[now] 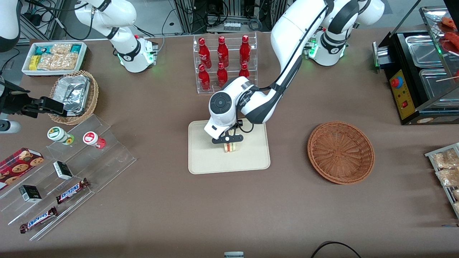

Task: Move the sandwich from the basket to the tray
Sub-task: 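Lower the sandwich onto the tray and open the left gripper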

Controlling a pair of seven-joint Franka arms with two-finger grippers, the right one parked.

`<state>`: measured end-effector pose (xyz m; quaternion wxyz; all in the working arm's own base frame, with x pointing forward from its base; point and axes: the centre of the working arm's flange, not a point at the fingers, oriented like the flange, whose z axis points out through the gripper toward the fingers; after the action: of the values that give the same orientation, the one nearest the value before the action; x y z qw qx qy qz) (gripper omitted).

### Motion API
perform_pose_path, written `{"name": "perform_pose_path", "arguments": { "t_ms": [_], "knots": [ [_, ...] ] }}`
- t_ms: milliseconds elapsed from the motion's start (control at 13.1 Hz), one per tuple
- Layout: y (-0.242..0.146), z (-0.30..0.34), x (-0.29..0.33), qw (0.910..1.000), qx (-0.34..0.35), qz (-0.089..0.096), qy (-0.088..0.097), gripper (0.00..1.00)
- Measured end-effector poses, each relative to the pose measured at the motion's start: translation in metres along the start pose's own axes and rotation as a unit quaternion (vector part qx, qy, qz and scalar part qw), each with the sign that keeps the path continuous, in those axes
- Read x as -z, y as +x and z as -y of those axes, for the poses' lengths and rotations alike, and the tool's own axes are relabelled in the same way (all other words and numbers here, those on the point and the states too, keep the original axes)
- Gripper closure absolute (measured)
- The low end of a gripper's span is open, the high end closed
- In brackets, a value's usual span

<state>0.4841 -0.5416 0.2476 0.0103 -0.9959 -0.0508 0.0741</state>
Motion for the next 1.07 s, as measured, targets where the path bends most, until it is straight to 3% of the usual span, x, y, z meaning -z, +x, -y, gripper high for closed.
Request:
{"name": "perform_pose_path", "arguments": {
  "t_ms": [688,841,1070],
  "knots": [
    [0.004,0.002,-0.018,0.9997,0.02,-0.012,-0.006,0.84],
    [0.004,0.002,-0.018,0.9997,0.02,-0.013,-0.007,0.69],
    [0.006,0.001,-0.016,0.9996,0.02,-0.016,-0.012,0.38]
  ]
}}
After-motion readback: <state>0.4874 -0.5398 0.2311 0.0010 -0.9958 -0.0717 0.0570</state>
